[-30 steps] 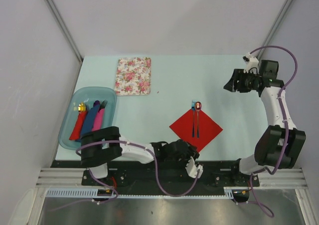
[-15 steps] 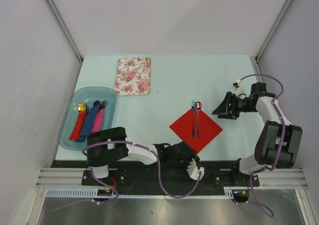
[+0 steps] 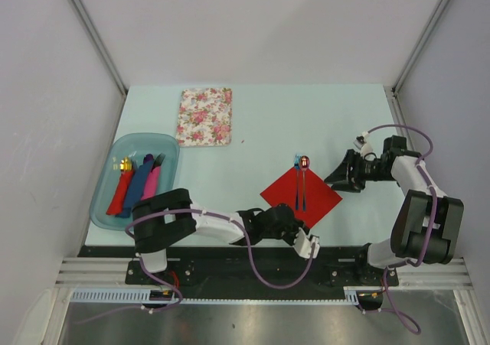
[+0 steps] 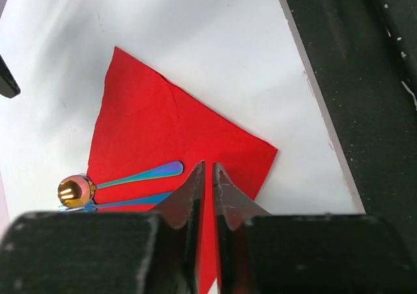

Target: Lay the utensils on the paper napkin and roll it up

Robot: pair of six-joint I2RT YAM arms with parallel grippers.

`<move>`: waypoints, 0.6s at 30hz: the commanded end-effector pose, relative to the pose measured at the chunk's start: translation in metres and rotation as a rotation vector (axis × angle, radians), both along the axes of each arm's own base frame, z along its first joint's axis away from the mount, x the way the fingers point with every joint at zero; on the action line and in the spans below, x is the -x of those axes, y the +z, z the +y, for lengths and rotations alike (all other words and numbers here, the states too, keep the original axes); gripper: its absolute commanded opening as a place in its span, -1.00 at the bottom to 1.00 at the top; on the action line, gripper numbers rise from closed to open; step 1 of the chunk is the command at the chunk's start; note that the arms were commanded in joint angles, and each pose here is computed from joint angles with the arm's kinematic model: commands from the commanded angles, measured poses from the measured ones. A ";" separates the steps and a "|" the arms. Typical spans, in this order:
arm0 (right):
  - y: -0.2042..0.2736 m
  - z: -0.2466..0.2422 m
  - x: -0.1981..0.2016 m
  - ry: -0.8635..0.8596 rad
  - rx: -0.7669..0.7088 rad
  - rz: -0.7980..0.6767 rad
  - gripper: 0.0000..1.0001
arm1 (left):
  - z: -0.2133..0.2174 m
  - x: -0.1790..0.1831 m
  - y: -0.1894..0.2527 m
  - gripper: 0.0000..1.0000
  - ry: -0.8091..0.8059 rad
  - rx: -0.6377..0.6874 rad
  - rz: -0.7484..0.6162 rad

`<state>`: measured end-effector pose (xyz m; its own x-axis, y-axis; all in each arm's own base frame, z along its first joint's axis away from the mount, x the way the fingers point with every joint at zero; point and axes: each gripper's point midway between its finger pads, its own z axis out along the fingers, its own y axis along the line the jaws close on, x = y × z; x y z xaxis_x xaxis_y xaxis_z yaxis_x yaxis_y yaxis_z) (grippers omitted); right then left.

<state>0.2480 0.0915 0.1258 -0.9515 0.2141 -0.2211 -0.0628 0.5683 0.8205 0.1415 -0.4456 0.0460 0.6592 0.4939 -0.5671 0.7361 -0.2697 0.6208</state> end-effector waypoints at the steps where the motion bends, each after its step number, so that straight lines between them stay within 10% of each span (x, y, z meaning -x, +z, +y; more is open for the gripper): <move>1: 0.009 0.000 -0.002 -0.010 -0.005 -0.044 0.21 | -0.003 0.010 0.011 -0.65 -0.061 0.026 0.045; 10: 0.008 0.000 -0.003 -0.013 -0.003 -0.043 0.21 | 0.003 0.028 -0.015 -0.16 -0.118 -0.079 0.083; 18: 0.007 0.000 -0.003 -0.015 0.000 -0.042 0.21 | -0.007 0.023 -0.022 -0.22 -0.095 -0.080 0.066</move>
